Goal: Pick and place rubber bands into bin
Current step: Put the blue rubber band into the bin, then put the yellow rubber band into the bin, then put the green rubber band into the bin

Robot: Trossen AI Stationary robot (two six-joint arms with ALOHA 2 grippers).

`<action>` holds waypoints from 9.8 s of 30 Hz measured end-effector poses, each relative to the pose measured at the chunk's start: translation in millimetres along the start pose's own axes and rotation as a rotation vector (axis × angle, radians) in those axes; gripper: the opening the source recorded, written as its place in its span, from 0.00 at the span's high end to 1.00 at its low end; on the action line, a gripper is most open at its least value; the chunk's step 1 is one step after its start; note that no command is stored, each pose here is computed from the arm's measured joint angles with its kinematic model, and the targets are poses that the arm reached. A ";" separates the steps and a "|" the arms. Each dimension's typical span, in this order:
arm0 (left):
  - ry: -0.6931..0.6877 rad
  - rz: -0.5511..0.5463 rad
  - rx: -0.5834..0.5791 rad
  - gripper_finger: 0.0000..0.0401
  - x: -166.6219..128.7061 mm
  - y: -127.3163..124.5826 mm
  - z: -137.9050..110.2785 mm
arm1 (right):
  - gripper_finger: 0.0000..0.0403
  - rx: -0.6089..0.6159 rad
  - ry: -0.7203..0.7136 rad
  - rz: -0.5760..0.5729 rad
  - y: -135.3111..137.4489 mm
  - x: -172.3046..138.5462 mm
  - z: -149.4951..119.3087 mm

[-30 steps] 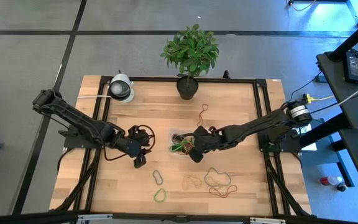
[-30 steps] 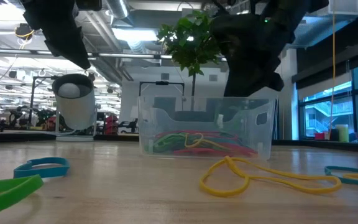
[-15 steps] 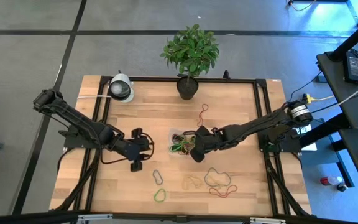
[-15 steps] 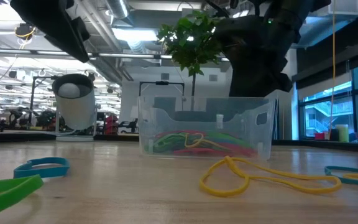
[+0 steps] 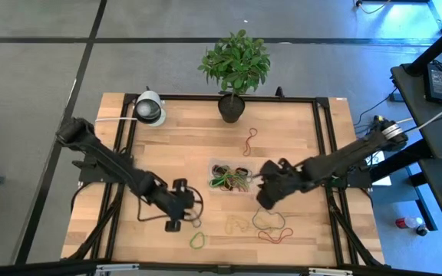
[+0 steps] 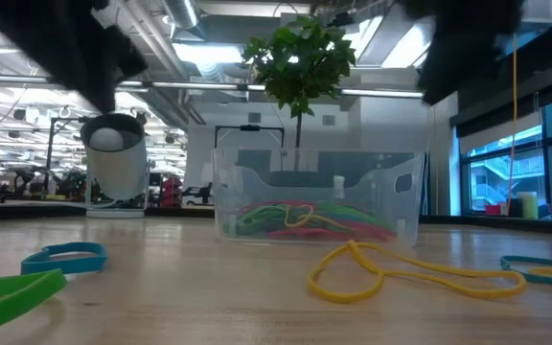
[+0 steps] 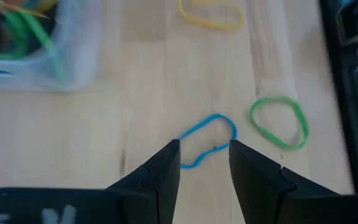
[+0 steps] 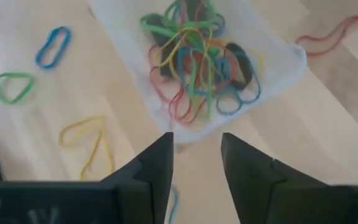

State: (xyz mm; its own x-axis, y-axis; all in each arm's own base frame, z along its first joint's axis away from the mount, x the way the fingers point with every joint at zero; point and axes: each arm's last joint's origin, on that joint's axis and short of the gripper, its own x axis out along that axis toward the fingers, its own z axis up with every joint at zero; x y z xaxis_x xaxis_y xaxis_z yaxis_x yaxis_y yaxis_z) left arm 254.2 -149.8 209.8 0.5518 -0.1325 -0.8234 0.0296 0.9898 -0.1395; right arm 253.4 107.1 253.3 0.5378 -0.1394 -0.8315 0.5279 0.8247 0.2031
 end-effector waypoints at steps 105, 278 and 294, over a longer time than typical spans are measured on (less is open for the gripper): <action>0.072 0.503 -0.175 0.63 8.6 20.5 77.6 | 0.77 -0.488 0.198 0.165 2.8 39.3 -126.7; 0.259 0.230 -0.445 0.99 76.9 -91.9 45.7 | 0.59 -0.151 0.042 0.348 -78.8 -36.5 -98.0; 0.086 0.422 -0.334 0.99 15.7 10.0 148.3 | 0.59 -0.150 -0.065 0.302 -79.0 -36.3 -94.4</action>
State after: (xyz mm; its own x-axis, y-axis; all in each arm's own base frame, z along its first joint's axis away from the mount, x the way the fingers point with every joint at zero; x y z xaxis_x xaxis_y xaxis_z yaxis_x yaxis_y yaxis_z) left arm 386.8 -134.2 277.0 0.3876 0.2549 -0.8859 -0.4537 0.8893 0.0573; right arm 130.1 98.7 218.6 0.6983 0.0923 -0.7098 0.2386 0.9049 0.3524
